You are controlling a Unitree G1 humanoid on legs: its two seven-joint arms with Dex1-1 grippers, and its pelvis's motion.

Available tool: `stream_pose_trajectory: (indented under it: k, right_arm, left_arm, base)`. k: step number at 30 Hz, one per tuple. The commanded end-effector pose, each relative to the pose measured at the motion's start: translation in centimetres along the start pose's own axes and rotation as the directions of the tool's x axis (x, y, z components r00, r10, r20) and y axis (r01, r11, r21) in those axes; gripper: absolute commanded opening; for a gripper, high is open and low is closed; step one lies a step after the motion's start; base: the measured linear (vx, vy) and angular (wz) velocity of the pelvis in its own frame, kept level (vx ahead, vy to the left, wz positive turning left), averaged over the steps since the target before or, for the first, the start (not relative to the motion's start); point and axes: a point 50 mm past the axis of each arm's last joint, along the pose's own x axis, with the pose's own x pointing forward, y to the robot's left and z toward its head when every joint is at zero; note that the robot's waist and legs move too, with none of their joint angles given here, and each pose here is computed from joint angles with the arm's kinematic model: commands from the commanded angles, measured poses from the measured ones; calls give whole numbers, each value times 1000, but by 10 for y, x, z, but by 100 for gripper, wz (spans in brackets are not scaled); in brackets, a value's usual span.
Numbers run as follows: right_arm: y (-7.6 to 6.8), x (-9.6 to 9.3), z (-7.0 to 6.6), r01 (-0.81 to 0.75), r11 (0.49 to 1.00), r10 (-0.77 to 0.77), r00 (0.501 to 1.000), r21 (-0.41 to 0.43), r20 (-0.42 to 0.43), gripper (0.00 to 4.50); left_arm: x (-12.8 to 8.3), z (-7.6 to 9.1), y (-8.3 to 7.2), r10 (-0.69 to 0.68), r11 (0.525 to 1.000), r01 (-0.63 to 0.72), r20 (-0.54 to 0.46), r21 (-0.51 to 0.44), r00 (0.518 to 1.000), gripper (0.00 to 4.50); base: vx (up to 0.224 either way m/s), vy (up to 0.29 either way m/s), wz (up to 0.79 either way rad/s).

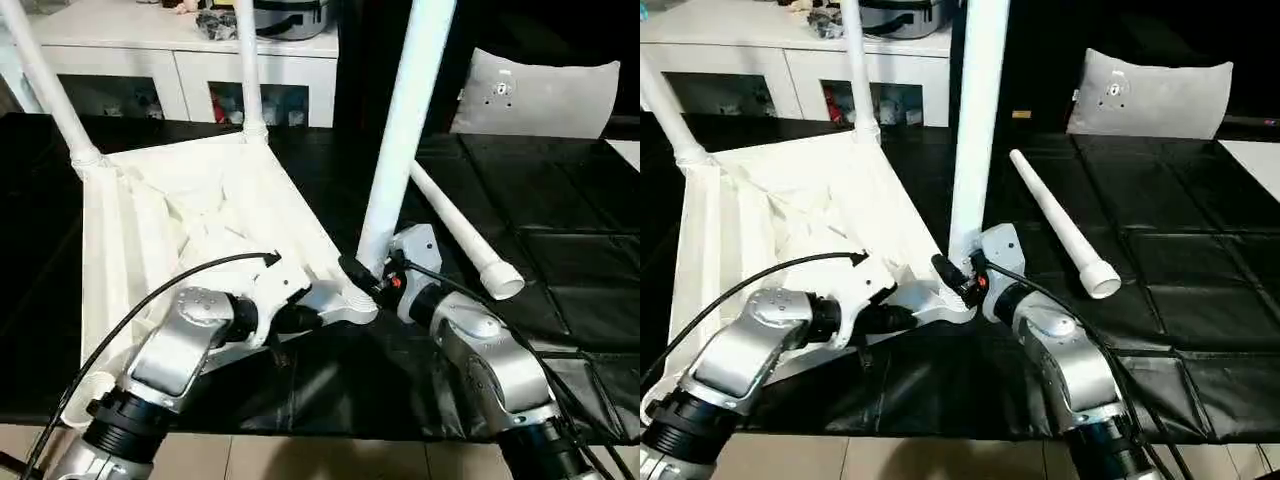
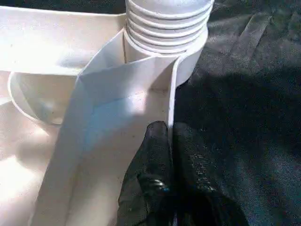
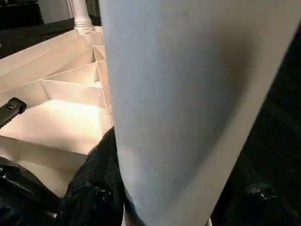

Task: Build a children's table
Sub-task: Insert table leg to table base

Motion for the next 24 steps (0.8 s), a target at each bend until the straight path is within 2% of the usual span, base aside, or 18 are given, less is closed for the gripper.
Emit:
stream_pose_trajectory:
  k: [1,6,11,21,23,24]
  right_arm:
    - [2,-9,-44,17,997,-2,981,76,-192,189]
    - [-1,-4,-42,38,995,-21,986,98,-163,189]
    - [-4,-1,-41,38,996,-25,987,81,-161,189]
    - [-6,-3,-42,33,996,-19,988,84,-154,189]
    - [-5,-3,-43,14,993,4,989,117,-150,245]
    - [-6,-3,-42,15,993,2,990,116,-144,245]
  left_arm:
    - [-14,21,14,129,991,-132,74,37,989,0]
    - [-13,16,14,107,986,-110,29,122,994,0]
    - [-15,16,15,108,974,-107,3,199,994,0]
    - [-16,10,20,124,976,-117,-29,185,992,0]
    - [-16,11,20,123,976,-116,-26,182,992,0]
    - [-16,11,20,122,977,-116,-22,181,992,0]
  base:
    - [0,0,0]
    - [0,0,0]
    - [0,0,0]
    - [0,0,0]
    - [0,0,0]
    - [0,0,0]
